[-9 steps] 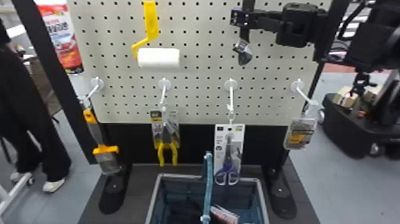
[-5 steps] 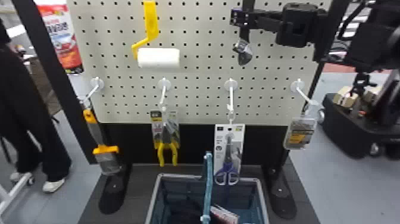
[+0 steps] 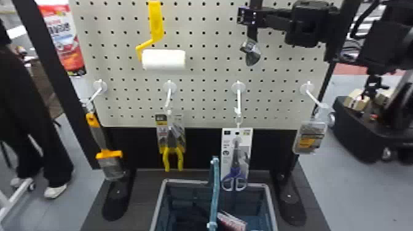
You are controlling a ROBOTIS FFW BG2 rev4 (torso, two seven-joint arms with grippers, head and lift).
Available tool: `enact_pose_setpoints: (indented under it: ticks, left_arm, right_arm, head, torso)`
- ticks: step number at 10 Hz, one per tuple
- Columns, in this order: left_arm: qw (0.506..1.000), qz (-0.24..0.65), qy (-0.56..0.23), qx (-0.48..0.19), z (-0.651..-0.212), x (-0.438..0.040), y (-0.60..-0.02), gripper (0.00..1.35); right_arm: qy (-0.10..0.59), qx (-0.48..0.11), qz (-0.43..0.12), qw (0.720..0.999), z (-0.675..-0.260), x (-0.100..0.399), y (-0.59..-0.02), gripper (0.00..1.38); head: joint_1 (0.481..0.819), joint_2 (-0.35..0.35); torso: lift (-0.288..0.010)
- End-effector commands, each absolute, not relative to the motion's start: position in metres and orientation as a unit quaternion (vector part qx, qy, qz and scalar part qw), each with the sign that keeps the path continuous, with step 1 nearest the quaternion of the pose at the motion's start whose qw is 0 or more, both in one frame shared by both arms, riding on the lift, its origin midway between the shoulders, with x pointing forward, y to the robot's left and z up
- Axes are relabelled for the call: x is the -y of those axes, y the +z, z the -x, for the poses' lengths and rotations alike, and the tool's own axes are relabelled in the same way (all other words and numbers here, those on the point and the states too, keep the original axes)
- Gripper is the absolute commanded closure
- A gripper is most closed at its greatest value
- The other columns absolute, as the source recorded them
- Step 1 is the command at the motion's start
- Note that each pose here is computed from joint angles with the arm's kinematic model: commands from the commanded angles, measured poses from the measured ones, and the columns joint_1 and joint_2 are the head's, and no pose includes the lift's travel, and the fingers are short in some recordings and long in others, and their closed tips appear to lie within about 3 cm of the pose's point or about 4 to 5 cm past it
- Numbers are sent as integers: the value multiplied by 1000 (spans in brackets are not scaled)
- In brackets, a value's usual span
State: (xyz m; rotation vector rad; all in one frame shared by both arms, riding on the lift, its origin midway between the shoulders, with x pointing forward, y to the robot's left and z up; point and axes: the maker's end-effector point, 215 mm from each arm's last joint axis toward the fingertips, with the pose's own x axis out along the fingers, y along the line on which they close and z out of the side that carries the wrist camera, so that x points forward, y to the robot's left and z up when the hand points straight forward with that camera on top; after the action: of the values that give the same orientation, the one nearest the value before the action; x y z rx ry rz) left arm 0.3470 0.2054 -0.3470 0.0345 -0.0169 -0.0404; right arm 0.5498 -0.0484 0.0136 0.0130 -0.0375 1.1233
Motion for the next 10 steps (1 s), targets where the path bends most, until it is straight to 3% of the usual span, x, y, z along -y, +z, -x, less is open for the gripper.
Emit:
enact_pose_setpoints:
  ticks: [1,10]
  left_arm:
    - [1000,-17,-20,9,-347,-206,-347,121]
    - [1000,-16,-19,8,-346,-207,-347,121]
  right_arm:
    - [529,24,2,848,-546,50,17,1167]
    - [509,55,22,859,-517,71,29,1167]
  head:
    - [549,0]
    - [549,0]
  torso:
    - [-100]
    - [-100]
